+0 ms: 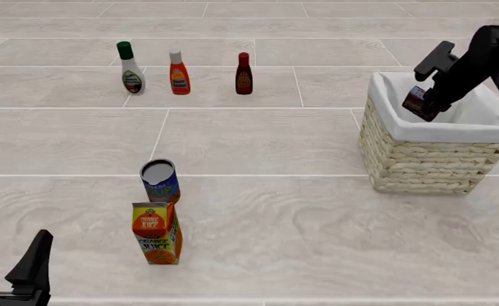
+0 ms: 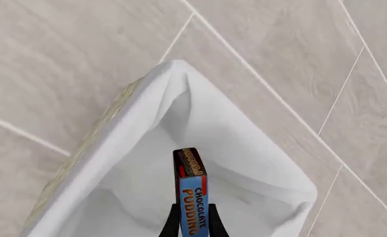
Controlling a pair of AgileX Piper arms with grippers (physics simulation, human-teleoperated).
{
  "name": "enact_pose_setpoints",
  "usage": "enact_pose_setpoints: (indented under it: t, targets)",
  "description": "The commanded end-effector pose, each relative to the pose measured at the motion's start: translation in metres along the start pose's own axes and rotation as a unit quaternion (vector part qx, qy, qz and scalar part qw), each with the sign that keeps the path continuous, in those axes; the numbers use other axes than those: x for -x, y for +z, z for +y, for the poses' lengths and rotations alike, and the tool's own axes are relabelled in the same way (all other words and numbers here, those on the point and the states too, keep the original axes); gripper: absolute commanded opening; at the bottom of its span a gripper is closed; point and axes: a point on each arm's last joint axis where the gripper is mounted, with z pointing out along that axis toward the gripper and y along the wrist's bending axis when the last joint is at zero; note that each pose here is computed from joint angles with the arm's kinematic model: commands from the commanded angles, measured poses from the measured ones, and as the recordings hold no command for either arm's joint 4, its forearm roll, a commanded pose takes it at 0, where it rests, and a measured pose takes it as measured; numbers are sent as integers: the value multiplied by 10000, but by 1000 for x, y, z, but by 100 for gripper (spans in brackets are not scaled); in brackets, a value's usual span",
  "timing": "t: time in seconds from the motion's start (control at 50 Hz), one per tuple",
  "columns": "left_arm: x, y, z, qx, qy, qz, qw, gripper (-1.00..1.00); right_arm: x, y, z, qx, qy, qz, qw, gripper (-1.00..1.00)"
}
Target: Pick the chocolate pudding and place it in the basket.
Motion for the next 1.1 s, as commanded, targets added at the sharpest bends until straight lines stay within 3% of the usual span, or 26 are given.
enact_pose_setpoints:
  t: [0.02, 0.56, 1.1]
  targets:
    - [-1, 0, 0, 3, -8, -9, 10000, 100, -5, 6, 1, 6, 80, 31, 10000, -100]
    - [-1, 0, 0, 3, -6, -7, 10000, 100, -14, 30, 4, 96, 122, 136, 9998, -100]
    - [-1, 0, 0, 3, -8, -7, 10000, 100, -7, 35, 4, 100, 135, 100, 9998, -100]
